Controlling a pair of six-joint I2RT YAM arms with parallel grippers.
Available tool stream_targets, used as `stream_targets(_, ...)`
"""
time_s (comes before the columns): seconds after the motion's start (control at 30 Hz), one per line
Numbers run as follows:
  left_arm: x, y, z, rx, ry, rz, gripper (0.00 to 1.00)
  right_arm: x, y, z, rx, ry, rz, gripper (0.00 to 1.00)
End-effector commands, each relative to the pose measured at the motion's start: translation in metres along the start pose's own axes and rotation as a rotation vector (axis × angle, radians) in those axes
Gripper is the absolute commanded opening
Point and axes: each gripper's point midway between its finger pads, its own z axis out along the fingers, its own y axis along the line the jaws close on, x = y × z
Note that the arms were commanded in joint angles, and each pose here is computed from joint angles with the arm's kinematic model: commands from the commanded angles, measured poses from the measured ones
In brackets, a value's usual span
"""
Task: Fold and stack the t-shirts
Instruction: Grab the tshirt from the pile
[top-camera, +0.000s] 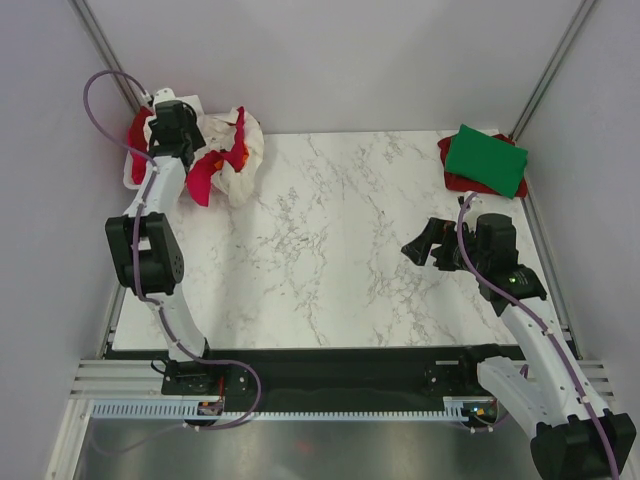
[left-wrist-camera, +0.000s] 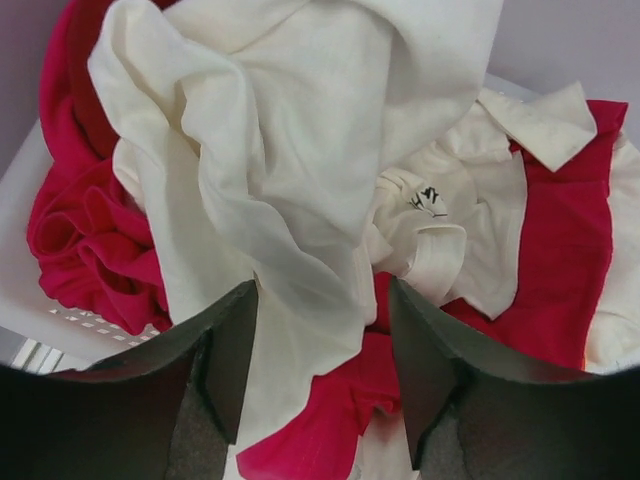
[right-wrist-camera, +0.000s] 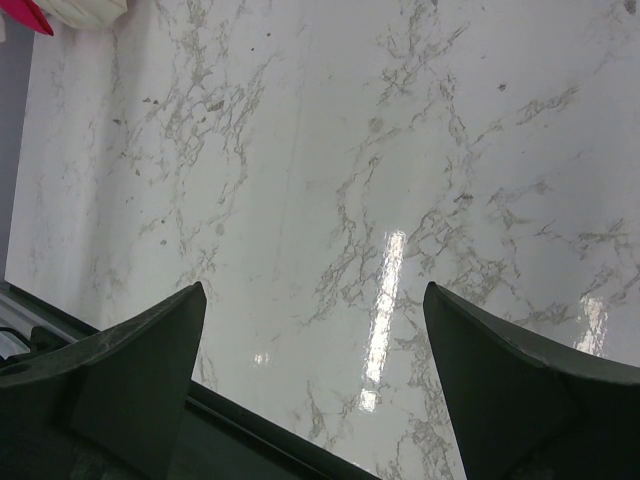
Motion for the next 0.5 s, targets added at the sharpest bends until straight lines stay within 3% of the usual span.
stream_targets(0.0, -0.015, 0.007, 0.008, -0.054, -0.036, 0.016, 0.61, 0.001, 0.001, 0.001, -0.009, -0.001, -0.020, 0.98)
stream_targets(0.1, -0.016, 0.011, 0.016, -0.082, -0.039, 0.041, 0.30, 0.001, 0.000, 0.001, -0.005, 0.001, -0.019, 0.98)
stream_targets(0.13, -0.016, 0.011, 0.018, -0.087, -0.038, 0.049, 0.03, 0.001, -0.001, 0.002, -0.003, 0.001, -0.019, 0.98)
stream_targets(0.23, -0.033, 0.006, 0.012, -0.068, -0.066, 0.071, 0.02, 0.002, -0.002, 0.003, 0.001, 0.005, -0.020, 0.98)
stream_targets(0.33, -0.074, -0.006, -0.011, -0.025, -0.145, 0.045, 0.02, 0.004, -0.004, 0.005, 0.004, 0.014, -0.015, 0.98)
stream_targets(0.43, -0.138, -0.037, -0.055, 0.050, -0.279, 0.036, 0.02, 0.004, -0.005, 0.007, 0.006, 0.018, -0.015, 0.98)
stream_targets(0.47, -0.181, -0.047, -0.084, 0.084, -0.372, 0.021, 0.02, 0.004, -0.005, 0.007, 0.005, 0.019, -0.016, 0.98)
